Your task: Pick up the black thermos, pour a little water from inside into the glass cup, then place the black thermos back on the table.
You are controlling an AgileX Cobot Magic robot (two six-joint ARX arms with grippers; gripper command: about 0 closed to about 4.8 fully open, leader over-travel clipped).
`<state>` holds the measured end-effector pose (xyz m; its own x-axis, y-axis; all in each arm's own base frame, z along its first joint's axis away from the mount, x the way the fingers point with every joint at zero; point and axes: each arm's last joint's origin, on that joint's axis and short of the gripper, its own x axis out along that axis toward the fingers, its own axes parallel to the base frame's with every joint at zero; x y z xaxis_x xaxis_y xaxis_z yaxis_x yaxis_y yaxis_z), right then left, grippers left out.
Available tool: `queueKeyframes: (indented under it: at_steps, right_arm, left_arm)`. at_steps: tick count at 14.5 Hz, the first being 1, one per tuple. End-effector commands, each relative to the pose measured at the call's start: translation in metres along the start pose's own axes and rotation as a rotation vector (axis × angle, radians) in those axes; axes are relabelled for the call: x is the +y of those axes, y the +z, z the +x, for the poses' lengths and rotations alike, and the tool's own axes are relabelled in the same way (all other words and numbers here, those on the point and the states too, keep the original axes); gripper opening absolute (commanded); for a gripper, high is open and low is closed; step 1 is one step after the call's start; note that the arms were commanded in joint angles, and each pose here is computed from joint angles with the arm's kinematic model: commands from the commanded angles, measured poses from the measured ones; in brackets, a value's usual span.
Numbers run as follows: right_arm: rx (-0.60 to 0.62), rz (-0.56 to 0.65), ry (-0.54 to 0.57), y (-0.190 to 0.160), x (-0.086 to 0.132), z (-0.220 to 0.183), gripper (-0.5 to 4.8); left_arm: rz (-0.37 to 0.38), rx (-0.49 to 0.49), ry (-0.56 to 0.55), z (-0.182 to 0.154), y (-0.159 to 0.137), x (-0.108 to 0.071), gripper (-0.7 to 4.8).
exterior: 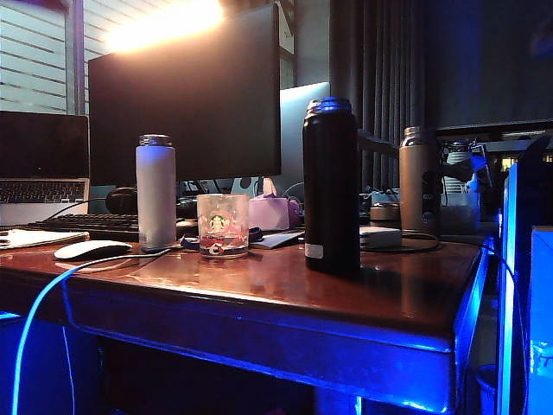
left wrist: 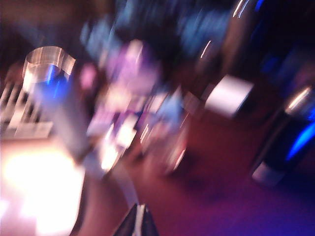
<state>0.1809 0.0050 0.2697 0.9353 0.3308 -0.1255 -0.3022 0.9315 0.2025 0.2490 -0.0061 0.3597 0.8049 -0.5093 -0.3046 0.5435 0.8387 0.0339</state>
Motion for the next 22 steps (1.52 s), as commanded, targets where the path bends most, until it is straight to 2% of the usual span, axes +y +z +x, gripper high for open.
queueKeyframes:
  at_steps: [1,3,5,7,10,15,16,18,19,21,22]
  right_arm:
    - [0.013,-0.025,0.034,-0.005,-0.008,0.022,-0.05]
    - [0.032,-0.036,0.084,-0.014,-0.008,0.040,-0.05]
    - [0.062,-0.093,0.165,-0.023,0.003,0.068,-0.05]
    - [0.056,-0.131,0.176,-0.027,0.011,0.089,-0.05]
    - [0.029,-0.148,0.185,-0.038,0.009,0.109,-0.05]
    - [0.045,-0.191,0.220,-0.047,0.012,0.115,0.01]
    - [0.047,-0.213,0.228,-0.048,0.012,0.116,0.28]
    - [0.056,-0.231,0.250,-0.051,0.012,0.118,0.31]
    - [0.058,-0.235,0.276,-0.052,0.013,0.119,0.59]
    - [0.065,-0.256,0.305,-0.056,0.015,0.121,3.72]
    - [0.074,-0.255,0.327,-0.059,0.017,0.123,4.77]
  left_arm:
    - [0.006,0.135,0.052,0.005,-0.010,-0.004,-0.05]
    - [0.024,0.146,-0.003,0.012,-0.009,-0.017,-0.05]
    - [0.057,0.156,-0.015,0.021,-0.006,-0.034,-0.05]
    - [0.062,0.146,0.039,0.023,-0.004,-0.032,-0.05]
    - [0.027,0.151,0.036,0.023,-0.004,-0.033,-0.05]
    - [0.013,0.170,0.011,0.019,-0.006,-0.036,-0.05]
    - [0.012,0.163,-0.013,0.015,-0.005,-0.038,-0.05]
    - [0.019,0.148,-0.010,0.003,-0.001,-0.042,-0.05]
    - [0.029,0.130,-0.006,-0.003,0.002,-0.044,-0.05]
    - [0.039,0.105,0.000,-0.011,0.005,-0.047,-0.05]
    - [0.040,0.104,0.000,-0.011,0.005,-0.047,-0.05]
